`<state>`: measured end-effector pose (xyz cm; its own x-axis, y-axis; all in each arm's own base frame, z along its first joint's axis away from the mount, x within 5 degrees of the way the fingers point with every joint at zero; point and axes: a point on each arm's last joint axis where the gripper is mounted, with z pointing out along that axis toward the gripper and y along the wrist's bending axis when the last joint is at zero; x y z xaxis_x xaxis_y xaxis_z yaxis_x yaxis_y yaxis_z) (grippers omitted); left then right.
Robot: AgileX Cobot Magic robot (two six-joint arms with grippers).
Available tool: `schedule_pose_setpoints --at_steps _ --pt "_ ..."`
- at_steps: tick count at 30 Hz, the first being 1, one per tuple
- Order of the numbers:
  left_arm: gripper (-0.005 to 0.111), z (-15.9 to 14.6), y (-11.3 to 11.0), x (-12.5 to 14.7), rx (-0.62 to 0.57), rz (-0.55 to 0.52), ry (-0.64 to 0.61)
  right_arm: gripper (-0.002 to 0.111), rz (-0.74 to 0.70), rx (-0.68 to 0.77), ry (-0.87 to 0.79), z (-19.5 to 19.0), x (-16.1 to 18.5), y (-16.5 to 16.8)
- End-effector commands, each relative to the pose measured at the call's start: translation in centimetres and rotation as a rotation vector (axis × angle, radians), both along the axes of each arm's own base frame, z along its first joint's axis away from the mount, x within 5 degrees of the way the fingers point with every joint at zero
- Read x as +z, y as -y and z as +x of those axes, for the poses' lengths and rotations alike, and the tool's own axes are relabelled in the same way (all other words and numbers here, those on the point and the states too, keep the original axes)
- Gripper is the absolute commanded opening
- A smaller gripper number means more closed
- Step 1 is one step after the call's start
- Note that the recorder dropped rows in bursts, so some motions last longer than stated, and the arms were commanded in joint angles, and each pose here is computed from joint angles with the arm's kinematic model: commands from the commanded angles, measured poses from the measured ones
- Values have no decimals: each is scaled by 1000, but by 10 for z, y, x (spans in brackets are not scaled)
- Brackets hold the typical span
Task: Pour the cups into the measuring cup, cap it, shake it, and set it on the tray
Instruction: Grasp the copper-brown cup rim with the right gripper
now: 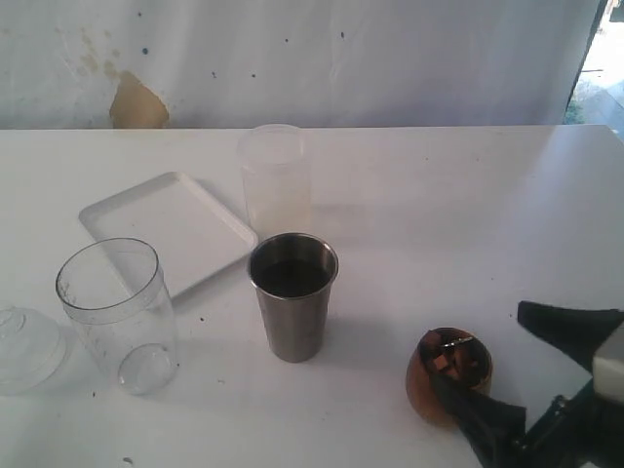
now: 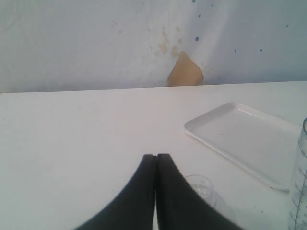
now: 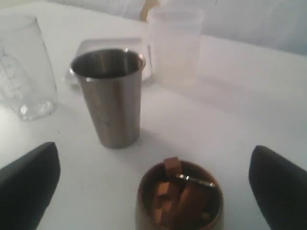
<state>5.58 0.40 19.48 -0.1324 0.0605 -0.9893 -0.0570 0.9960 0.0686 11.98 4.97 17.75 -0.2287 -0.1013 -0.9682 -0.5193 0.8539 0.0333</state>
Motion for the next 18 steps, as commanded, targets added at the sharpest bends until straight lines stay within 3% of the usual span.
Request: schedule_pose_setpoints --at_steps 1,4,18 --pt "1 0 0 0 -7 -3 12 104 -52 23 -71 16 -23 -1" --pt "1 0 0 0 -7 -3 12 104 -79 -32 -91 24 -33 3" --pt "1 0 0 0 -7 -3 12 104 -94 64 -213 39 -59 -5"
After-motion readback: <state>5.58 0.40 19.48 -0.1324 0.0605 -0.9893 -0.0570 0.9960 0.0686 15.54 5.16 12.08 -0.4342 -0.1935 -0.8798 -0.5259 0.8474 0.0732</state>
